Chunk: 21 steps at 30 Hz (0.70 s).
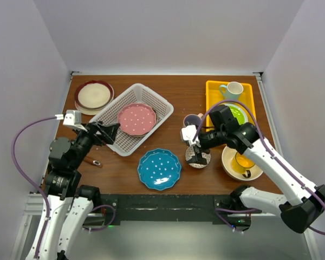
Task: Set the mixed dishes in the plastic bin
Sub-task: Pick up the plate at the center of the board.
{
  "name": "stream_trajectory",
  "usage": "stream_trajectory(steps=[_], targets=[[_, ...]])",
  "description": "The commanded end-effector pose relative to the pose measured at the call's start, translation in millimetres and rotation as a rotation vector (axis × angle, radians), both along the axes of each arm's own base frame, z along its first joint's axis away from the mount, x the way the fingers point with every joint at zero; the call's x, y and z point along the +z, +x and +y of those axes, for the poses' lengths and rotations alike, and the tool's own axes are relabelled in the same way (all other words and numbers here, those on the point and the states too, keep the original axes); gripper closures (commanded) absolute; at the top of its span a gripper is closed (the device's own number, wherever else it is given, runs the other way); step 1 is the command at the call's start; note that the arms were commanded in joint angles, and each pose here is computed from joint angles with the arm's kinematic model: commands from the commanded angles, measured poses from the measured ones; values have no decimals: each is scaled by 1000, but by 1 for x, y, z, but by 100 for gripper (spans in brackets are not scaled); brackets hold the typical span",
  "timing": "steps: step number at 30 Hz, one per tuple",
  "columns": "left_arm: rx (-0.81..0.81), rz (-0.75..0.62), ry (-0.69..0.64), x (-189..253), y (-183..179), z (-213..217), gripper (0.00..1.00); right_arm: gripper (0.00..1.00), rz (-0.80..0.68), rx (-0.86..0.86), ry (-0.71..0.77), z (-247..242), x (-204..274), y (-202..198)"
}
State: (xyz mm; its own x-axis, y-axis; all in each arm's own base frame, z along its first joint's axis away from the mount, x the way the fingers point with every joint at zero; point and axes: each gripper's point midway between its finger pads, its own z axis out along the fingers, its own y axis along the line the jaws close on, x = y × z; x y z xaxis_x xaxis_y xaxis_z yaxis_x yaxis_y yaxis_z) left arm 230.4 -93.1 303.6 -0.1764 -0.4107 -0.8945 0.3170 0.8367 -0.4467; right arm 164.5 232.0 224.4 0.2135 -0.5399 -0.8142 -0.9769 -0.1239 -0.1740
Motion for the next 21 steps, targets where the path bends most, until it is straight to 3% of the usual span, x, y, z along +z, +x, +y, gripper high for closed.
stream_trajectory(steps=[1,21], targets=[[-39,-1,5,-5,-6,-5,0,2,-9,68,18,6,1,-8],[-62,51,-36,-23,-19,-9,0,2,-94,220,-164,24,-39,-34]])
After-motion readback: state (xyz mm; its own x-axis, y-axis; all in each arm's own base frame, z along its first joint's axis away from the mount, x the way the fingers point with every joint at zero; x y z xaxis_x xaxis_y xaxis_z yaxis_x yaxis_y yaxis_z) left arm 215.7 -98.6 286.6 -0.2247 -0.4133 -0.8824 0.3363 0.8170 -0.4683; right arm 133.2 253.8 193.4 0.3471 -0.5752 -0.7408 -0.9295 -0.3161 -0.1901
